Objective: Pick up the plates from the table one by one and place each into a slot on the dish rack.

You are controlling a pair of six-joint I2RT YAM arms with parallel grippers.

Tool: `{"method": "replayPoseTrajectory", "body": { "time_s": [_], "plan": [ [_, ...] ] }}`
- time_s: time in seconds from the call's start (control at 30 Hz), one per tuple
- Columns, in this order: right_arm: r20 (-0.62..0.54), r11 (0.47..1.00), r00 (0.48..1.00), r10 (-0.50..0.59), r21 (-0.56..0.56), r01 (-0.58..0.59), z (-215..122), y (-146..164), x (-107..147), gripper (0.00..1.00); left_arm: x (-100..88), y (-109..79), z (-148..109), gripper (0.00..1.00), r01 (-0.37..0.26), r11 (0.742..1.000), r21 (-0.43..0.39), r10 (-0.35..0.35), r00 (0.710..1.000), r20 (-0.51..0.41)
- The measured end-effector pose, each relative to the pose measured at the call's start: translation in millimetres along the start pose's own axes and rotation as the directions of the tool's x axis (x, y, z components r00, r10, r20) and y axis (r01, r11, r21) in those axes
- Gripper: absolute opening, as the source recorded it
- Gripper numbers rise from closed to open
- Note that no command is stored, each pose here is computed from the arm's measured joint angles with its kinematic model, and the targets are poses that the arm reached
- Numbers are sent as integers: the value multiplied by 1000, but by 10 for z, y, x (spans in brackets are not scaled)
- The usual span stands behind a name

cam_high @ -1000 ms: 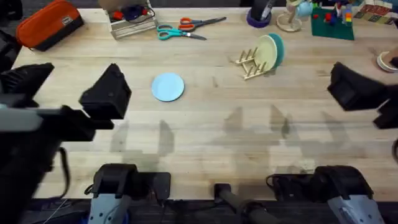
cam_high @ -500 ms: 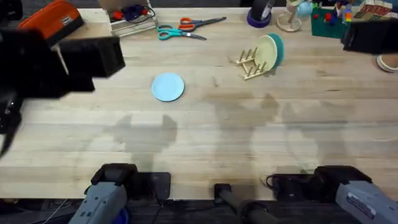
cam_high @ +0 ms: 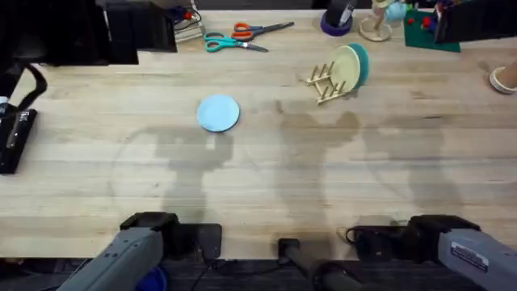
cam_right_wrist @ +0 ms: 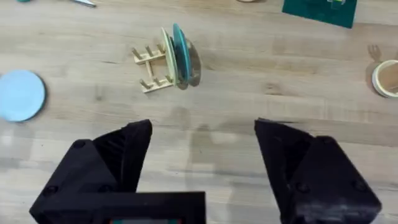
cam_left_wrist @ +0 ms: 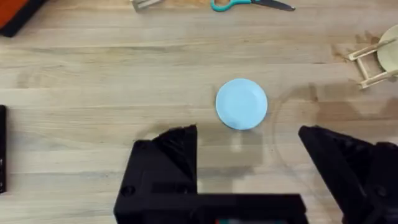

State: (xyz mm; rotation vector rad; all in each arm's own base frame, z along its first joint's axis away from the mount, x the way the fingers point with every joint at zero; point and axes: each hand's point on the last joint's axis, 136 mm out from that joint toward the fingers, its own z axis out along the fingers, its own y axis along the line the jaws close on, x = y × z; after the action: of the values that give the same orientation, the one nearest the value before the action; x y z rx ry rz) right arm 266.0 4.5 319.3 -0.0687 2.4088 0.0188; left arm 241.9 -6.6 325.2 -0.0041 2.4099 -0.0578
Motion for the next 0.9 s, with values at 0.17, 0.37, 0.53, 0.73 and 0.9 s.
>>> {"method": "replayPoseTrajectory", "body": {
  "time_s": [0.17, 0.37, 0.53, 0.73, 0.9],
  "plan": [
    [-3, 1000, 1000, 0, 0, 0, 9, -1, 0, 993, 15, -43, 42, 565, 9, 1000, 25, -9, 1000, -21],
    [0, 1000, 1000, 0, 0, 0, 9, -1, -7, 994, 35, -105, 78, 45, 15, 998, 62, -12, 999, -43],
    [0, 1000, 1000, 0, 0, 0, 9, -1, -6, 994, 86, -237, 65, 42, 31, 990, 138, -22, 997, -68],
    [0, 1000, 1000, 0, 0, 0, 9, -1, -7, 994, 243, -298, 162, 42, 90, 981, 173, -58, 981, -184],
    [0, 1000, 1000, 0, 0, 0, 9, -1, -7, 995, 295, -293, 320, 42, 143, 964, 222, -79, 959, -271]
  ]
}}
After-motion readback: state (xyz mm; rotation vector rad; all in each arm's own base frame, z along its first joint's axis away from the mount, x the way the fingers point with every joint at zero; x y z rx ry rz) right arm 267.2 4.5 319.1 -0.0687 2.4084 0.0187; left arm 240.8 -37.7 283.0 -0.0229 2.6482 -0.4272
